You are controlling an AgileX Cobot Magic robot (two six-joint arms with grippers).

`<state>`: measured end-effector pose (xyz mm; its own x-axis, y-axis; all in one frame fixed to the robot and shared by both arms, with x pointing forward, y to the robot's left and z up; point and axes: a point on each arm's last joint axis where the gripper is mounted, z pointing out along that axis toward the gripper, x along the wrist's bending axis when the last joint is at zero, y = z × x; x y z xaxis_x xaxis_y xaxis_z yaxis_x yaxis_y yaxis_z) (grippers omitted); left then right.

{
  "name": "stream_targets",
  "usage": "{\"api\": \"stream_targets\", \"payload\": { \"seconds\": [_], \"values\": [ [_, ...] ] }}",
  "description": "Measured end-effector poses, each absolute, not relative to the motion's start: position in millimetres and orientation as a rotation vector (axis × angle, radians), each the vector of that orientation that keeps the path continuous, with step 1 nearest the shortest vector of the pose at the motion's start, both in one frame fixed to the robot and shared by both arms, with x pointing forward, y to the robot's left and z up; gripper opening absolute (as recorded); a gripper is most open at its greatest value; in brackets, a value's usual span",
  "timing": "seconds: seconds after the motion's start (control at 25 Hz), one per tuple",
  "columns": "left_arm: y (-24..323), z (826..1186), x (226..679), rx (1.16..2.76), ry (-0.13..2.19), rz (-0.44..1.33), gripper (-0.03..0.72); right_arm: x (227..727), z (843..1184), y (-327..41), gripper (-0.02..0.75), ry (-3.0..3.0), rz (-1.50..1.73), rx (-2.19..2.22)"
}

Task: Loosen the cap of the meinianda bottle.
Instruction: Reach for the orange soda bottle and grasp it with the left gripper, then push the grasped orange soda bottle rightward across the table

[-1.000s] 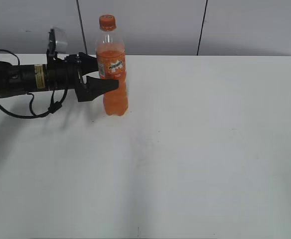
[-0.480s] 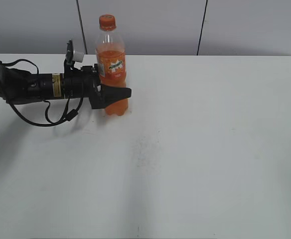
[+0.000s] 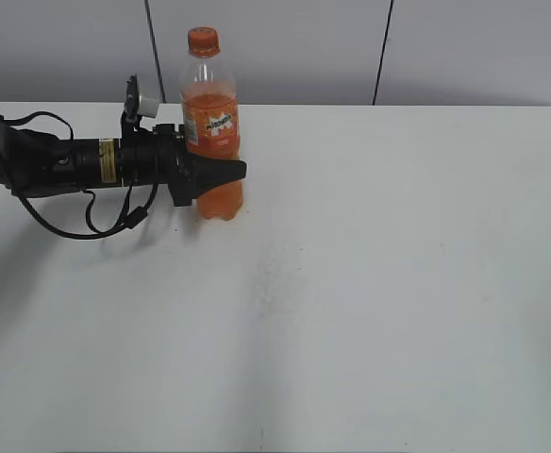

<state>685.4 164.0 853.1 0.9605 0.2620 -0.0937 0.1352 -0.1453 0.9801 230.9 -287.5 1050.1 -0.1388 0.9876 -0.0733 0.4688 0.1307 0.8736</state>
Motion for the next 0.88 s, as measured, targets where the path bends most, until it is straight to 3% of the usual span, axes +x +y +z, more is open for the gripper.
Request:
{"api": "stream_targets", "payload": {
  "seconds": [0.44, 0.88],
  "values": [
    [157.3, 867.3, 679.8, 1.815, 0.207, 0.105, 0.396, 230.9, 1050.1, -287.5, 0.502, 1.708, 0.937, 1.421],
    [103.8, 896.6, 653.1, 1.744, 0.17, 0.059, 0.396, 230.9, 1050.1, -287.5, 0.502, 1.708, 0.937, 1.421]
  ]
}}
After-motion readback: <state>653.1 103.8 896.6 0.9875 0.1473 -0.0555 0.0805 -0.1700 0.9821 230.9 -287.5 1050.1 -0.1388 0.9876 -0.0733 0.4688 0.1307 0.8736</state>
